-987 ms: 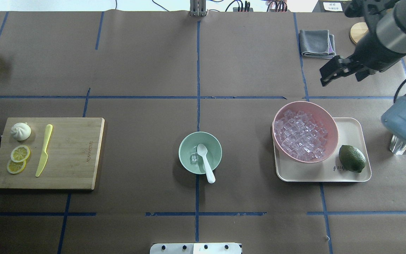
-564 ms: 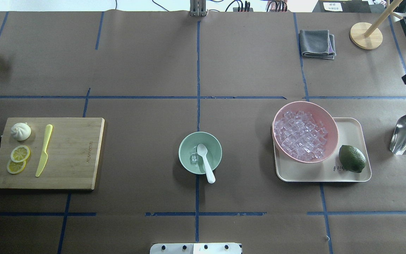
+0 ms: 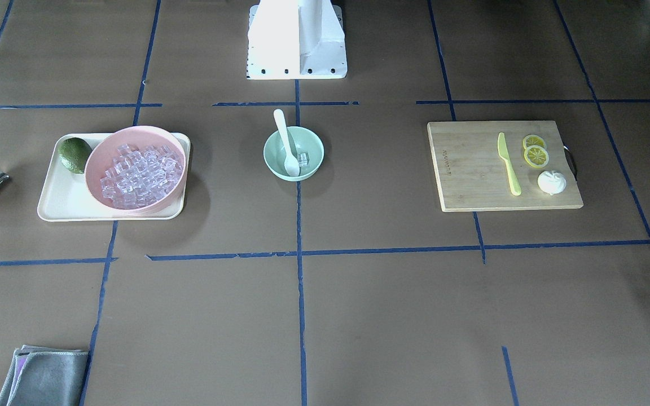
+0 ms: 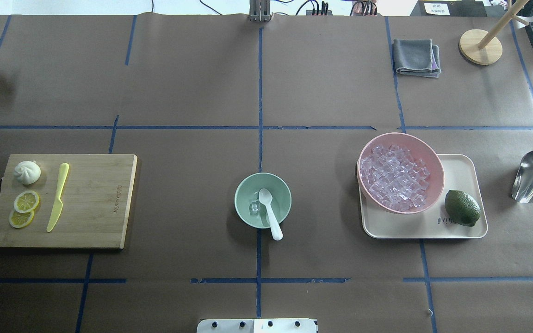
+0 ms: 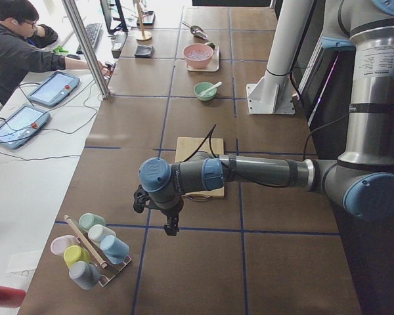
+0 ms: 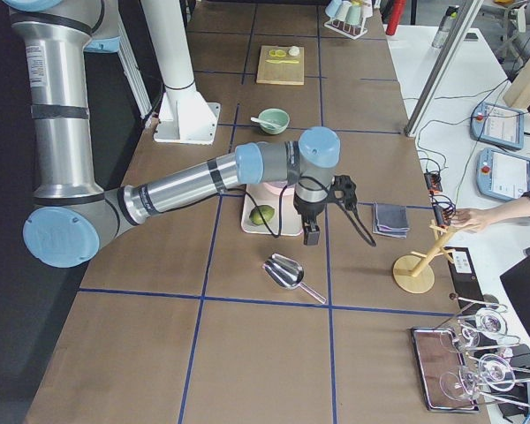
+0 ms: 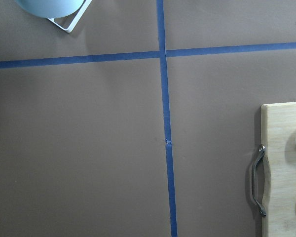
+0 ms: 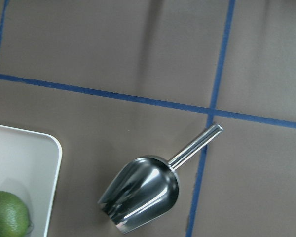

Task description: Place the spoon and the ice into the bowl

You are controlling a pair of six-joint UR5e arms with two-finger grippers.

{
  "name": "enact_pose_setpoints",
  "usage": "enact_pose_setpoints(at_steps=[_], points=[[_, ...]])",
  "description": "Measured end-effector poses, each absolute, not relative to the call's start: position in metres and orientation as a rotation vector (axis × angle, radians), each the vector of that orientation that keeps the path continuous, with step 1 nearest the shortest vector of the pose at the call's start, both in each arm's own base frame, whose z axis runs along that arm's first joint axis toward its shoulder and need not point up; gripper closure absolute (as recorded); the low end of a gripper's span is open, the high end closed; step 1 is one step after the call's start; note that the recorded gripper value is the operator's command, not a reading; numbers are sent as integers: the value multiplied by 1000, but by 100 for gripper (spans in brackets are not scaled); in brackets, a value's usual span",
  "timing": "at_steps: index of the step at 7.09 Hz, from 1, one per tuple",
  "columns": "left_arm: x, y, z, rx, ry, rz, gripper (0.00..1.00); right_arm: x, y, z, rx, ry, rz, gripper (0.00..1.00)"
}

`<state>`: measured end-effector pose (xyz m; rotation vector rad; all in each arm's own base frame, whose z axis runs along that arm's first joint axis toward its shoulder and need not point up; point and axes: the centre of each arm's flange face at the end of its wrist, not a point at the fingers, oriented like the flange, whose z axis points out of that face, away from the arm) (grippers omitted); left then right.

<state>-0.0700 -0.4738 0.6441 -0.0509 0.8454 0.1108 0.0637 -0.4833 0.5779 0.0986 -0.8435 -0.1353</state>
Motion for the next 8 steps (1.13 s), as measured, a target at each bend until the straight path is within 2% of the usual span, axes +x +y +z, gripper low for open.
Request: enact_pose_setpoints(at_steps=[1, 3, 8], points=[[-70, -474, 644, -51, 845, 111, 0, 80, -477, 616, 101, -860, -116, 1], [-70, -472, 646, -54, 846, 109, 0, 90, -464, 651, 80, -864, -91, 1], [-70, -469, 649, -57, 848, 108, 0, 93, -453, 671, 73, -815, -80, 1]])
